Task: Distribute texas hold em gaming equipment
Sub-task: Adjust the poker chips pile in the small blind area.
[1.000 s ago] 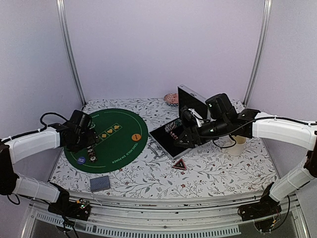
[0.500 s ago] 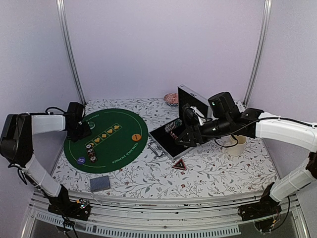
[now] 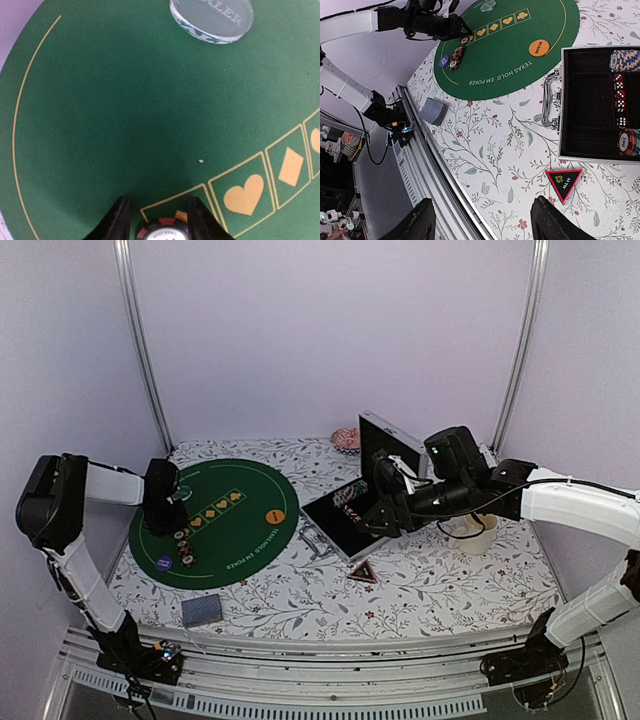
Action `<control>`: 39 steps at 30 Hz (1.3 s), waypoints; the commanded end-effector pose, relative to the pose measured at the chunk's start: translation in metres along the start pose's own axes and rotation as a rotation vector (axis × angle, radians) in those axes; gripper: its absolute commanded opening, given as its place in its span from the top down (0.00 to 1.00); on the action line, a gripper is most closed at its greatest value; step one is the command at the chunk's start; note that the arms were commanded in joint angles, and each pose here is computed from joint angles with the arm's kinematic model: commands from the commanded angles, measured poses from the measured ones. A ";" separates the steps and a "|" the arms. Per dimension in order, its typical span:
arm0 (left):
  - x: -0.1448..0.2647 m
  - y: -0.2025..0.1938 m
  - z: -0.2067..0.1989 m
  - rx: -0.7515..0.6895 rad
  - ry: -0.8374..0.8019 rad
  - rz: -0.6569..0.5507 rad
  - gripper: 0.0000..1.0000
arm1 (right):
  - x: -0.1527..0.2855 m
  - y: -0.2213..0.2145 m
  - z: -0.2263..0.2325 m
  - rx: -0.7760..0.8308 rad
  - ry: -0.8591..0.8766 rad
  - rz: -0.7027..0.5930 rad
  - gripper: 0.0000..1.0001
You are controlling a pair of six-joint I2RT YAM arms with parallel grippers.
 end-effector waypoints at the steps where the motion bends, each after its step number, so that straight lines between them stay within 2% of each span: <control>1: -0.004 -0.023 0.002 0.001 -0.049 0.069 0.61 | 0.005 -0.001 -0.001 -0.001 -0.011 -0.009 0.33; 15: 0.014 -0.079 -0.002 -0.050 -0.086 0.147 0.68 | 0.006 -0.001 -0.001 0.005 -0.007 -0.011 0.33; 27: 0.032 -0.114 0.004 -0.096 -0.086 0.188 0.69 | 0.007 -0.002 -0.001 0.001 -0.008 -0.012 0.33; 39: 0.045 -0.111 0.013 -0.102 -0.053 0.142 0.68 | 0.007 -0.004 0.000 -0.004 -0.002 -0.009 0.33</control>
Point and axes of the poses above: each gripper's point midway between its finger pads, its own x axis back along the fingers, its own z axis along the line the jaws close on, y = z × x, the point moved 7 cm from there along x, back along the fingers, and after that the axes turned 1 degree about x, right-handed, at the moved point
